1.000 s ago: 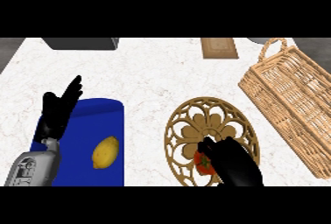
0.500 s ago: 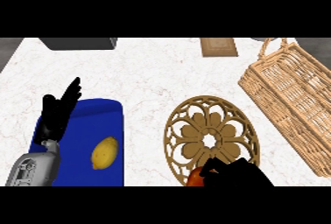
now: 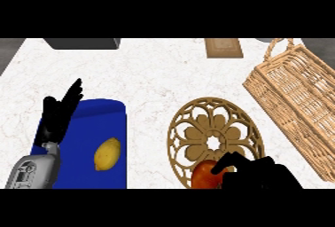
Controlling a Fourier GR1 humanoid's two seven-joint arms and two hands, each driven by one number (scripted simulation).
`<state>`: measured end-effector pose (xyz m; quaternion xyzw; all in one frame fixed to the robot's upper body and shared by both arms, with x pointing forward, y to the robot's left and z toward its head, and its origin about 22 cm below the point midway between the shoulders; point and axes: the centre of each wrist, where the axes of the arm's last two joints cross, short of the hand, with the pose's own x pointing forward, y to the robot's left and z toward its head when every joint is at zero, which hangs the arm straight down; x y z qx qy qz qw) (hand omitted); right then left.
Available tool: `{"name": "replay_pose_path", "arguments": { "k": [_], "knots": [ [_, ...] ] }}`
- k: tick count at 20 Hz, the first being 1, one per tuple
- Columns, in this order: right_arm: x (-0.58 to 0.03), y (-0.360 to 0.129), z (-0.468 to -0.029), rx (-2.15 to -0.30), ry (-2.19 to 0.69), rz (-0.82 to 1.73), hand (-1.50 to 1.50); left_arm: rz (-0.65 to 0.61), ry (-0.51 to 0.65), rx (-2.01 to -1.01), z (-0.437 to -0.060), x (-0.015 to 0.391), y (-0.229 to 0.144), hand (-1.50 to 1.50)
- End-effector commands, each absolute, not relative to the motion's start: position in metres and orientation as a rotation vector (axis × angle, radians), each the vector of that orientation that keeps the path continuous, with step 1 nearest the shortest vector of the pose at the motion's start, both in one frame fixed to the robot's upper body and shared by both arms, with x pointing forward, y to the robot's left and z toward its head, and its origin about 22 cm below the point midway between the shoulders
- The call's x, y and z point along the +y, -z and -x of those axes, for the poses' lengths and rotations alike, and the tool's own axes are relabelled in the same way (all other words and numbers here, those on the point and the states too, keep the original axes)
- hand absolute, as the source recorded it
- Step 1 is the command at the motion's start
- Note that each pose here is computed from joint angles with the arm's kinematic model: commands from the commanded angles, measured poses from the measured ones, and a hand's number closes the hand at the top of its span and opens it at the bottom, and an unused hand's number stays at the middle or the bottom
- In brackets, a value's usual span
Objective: Pick the tomato from the placemat and place it in the basket
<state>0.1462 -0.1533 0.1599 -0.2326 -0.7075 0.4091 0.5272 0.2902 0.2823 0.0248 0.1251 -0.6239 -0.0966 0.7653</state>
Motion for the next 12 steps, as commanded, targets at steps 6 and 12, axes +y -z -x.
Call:
{"name": "replay_pose_path", "arguments": {
  "k": [6,12],
  "knots": [
    [-0.170,-0.222,-0.134,-1.855,-0.764,0.572,1.50,-0.270,0.218,-1.357,-0.299,0.278,-0.028,0.00],
    [-0.169,-0.260,-0.165,-1.723,-0.801,0.874,1.50,-0.267,0.211,-1.349,-0.290,0.279,-0.024,0.00]
  ]
}}
